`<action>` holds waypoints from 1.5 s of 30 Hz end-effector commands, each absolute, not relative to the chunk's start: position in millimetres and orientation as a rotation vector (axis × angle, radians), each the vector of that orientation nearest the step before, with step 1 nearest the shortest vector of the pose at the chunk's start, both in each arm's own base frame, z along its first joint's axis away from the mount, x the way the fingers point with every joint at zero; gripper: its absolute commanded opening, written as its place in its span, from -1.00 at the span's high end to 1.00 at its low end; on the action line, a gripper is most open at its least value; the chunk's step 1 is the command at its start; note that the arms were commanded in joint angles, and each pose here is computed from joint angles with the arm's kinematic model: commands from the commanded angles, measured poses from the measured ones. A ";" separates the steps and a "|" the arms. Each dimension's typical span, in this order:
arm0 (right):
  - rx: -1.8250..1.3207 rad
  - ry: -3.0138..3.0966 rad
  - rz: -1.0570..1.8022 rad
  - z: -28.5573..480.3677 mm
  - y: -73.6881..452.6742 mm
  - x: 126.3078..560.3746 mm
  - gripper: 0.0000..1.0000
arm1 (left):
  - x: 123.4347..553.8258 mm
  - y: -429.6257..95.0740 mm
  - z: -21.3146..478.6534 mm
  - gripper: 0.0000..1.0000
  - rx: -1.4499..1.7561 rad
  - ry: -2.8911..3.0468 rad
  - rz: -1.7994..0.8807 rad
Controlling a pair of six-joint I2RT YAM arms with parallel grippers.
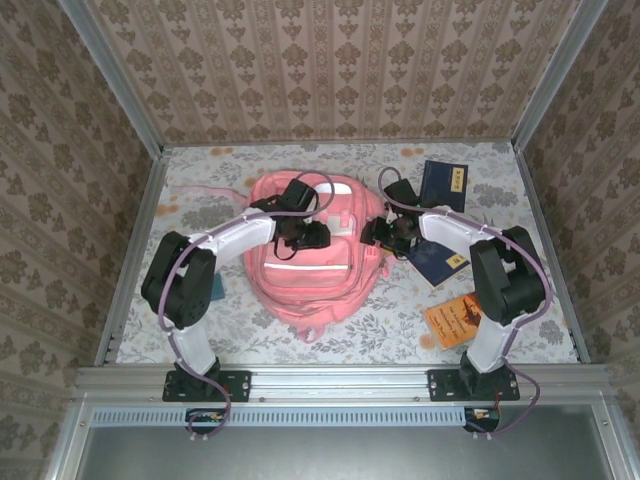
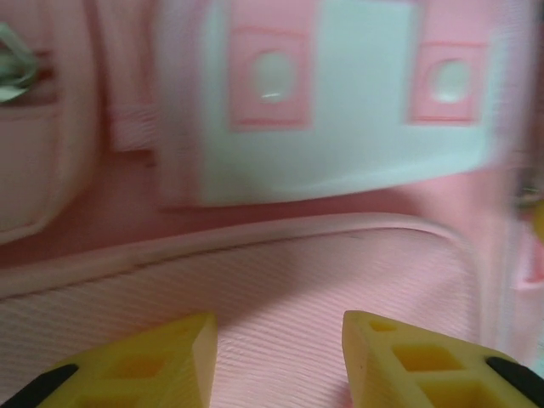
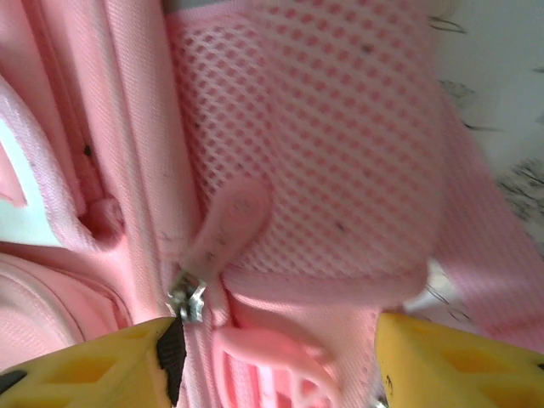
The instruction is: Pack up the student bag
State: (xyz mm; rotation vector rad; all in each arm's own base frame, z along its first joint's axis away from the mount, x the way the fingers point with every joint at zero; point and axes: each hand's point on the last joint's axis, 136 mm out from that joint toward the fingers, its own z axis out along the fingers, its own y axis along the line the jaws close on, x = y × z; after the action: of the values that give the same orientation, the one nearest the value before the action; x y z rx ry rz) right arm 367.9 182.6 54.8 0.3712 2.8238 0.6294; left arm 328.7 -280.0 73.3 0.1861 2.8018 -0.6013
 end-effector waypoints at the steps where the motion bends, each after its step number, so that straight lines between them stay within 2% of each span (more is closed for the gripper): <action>1: 0.338 2.790 0.748 59.8 204.9 386.9 -0.19 | 333.7 -258.9 51.8 0.14 0.097 2.856 -0.509; 7: 0.268 2.772 0.817 58.3 227.3 417.5 -0.15 | 358.0 -243.6 41.6 0.15 0.034 2.856 -0.489; 11: 0.237 2.753 0.777 67.0 226.7 432.1 -0.17 | 372.4 -241.8 52.8 0.11 0.055 2.818 -0.487; 15: 0.232 2.705 0.696 94.2 205.6 429.6 -0.38 | 373.6 -245.1 89.8 -0.05 0.138 2.745 -0.474; 19: 0.285 2.669 0.621 112.2 171.1 410.9 -0.67 | 354.7 -250.3 120.5 -0.20 0.245 2.710 -0.361; 24: 0.387 2.655 0.555 108.9 130.4 383.0 -0.76 | 330.2 -273.2 134.0 -0.26 0.351 2.703 -0.245; 27: 0.424 2.654 0.504 103.3 112.1 371.9 -0.77 | 325.0 -294.7 131.5 -0.23 0.373 2.701 -0.233; 37: 0.447 2.655 0.466 97.9 99.4 363.0 -0.77 | 349.9 -335.1 96.4 0.14 0.353 2.767 -0.069; 45: 0.443 2.654 0.448 100.1 96.3 359.7 -0.76 | 354.1 -332.3 73.7 0.19 0.279 2.826 0.025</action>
State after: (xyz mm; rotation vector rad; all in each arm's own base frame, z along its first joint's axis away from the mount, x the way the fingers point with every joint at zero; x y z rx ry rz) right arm 366.8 104.9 98.5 0.4450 2.6492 0.4987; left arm 358.2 -339.7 69.4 0.3299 2.8029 -0.0310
